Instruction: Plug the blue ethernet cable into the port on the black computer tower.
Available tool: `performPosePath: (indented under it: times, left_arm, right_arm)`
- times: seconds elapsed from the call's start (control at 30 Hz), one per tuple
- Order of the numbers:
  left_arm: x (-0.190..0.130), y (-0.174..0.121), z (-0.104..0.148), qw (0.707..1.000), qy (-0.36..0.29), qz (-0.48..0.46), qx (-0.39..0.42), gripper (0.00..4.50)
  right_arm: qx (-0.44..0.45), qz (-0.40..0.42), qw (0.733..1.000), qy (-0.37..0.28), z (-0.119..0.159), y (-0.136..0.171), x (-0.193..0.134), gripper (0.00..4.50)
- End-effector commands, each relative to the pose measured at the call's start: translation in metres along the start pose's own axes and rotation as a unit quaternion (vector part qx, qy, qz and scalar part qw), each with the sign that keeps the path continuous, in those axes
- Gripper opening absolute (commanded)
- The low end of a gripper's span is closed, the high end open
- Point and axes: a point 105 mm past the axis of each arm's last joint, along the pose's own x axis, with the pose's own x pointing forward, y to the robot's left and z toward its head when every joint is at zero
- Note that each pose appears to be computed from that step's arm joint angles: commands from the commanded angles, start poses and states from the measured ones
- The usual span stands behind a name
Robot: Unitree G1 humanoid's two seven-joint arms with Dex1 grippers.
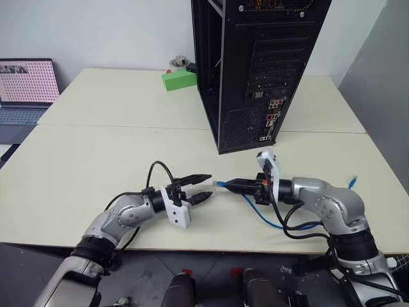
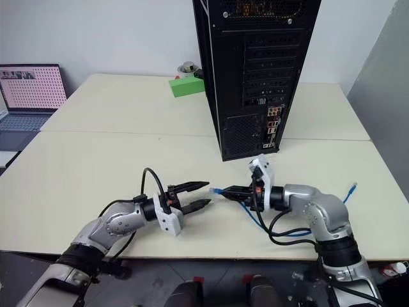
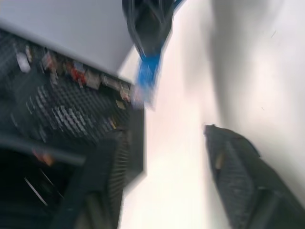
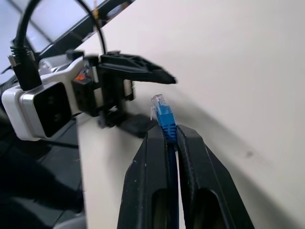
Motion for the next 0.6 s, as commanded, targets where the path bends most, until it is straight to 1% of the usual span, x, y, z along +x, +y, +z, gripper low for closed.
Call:
performPosePath:
  times: [0.03, 0.07, 0.17, 0.33, 0.43, 0.6]
  left_arm:
    - [0.005, 0.019, 0.008, 0.992, 0.000, 0.047, -0.114, 3.84]
    - [0.009, 0.021, 0.011, 0.988, 0.000, 0.052, -0.145, 3.97]
    - [0.025, 0.034, 0.023, 0.972, -0.002, 0.075, -0.221, 3.97]
    - [0.047, 0.054, 0.033, 0.945, 0.024, 0.100, -0.309, 3.97]
    - [0.057, 0.064, 0.039, 0.932, 0.037, 0.102, -0.346, 3.97]
    - [0.070, 0.073, 0.045, 0.921, 0.057, 0.109, -0.371, 3.97]
  right_arm:
    - [-0.081, -0.103, 0.990, -0.058, 0.034, -0.014, -0.026, 0.00]
    - [-0.094, -0.134, 0.984, -0.068, 0.040, -0.020, -0.030, 0.00]
    - [-0.123, -0.216, 0.964, -0.097, 0.058, -0.032, -0.039, 0.00]
    - [-0.162, -0.305, 0.931, -0.120, 0.075, -0.045, -0.045, 0.00]
    - [-0.169, -0.338, 0.917, -0.132, 0.081, -0.051, -0.043, 0.00]
    - [-0.166, -0.380, 0.897, -0.151, 0.088, -0.059, -0.043, 0.00]
